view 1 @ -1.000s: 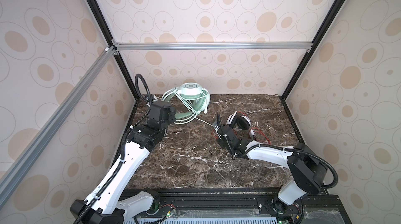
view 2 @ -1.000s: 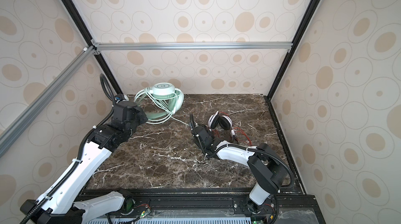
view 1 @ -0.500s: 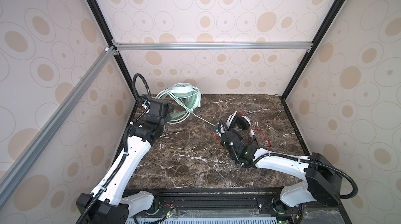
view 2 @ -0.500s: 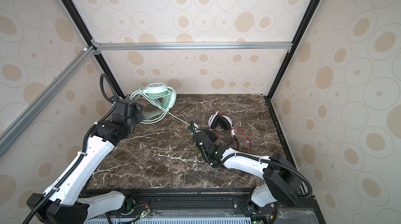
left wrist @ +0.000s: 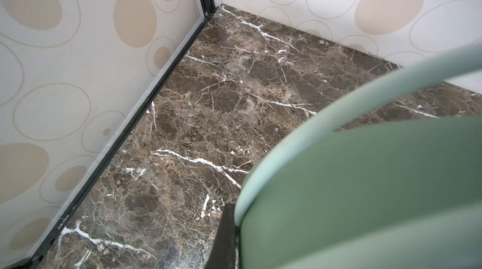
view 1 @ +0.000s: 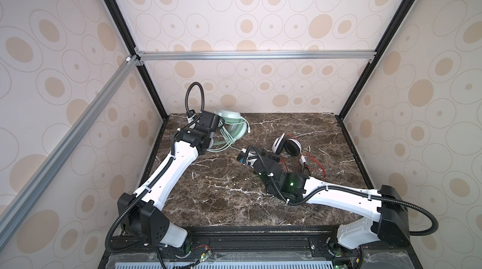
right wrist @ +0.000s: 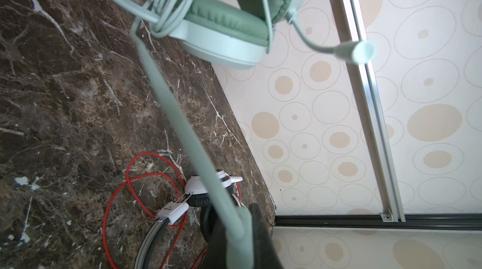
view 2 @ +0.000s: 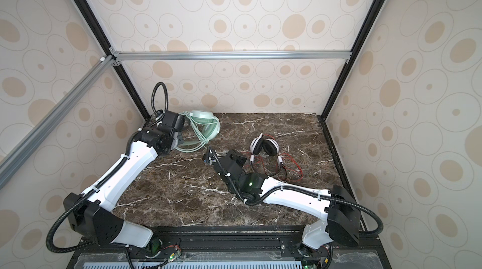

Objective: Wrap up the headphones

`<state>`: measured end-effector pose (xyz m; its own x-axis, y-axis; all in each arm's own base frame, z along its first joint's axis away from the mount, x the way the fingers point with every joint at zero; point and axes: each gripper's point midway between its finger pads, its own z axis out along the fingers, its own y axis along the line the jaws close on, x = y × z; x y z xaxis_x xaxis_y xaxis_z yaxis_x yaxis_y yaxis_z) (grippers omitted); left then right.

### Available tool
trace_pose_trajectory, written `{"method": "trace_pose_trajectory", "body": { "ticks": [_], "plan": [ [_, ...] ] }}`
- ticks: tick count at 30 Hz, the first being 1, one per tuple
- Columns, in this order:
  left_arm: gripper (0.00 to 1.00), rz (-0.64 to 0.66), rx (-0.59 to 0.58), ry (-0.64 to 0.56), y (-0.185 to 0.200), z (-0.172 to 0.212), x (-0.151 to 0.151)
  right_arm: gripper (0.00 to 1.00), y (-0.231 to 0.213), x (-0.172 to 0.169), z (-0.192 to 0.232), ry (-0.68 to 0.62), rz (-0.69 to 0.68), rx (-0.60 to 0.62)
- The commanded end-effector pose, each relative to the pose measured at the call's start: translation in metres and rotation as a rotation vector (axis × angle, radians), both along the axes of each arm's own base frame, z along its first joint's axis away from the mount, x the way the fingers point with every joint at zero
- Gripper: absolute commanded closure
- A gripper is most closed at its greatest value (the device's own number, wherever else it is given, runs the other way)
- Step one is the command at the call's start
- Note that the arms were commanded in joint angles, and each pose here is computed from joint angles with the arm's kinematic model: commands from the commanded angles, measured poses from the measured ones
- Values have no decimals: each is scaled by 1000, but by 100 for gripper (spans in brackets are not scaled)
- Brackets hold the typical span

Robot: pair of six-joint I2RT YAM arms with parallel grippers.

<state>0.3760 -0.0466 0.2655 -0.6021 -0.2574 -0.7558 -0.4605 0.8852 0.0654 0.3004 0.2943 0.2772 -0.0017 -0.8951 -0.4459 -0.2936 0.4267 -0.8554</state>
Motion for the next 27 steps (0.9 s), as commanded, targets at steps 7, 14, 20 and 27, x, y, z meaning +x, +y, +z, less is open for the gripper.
{"method": "trace_pose_trajectory", "body": {
  "ticks": [7,14,20,27],
  "plan": [
    [100,-153,217,21,-22,14,6,100,-1,-9,11,73,60,-115],
    [100,-570,144,-35,-84,17,-10,99,5,-30,-14,277,186,-223],
    [100,-717,167,43,-108,1,-21,100,1,-60,-20,442,306,-220],
    [100,-733,293,107,-118,-19,-30,100,-10,-82,-6,566,330,-220]
  ]
}}
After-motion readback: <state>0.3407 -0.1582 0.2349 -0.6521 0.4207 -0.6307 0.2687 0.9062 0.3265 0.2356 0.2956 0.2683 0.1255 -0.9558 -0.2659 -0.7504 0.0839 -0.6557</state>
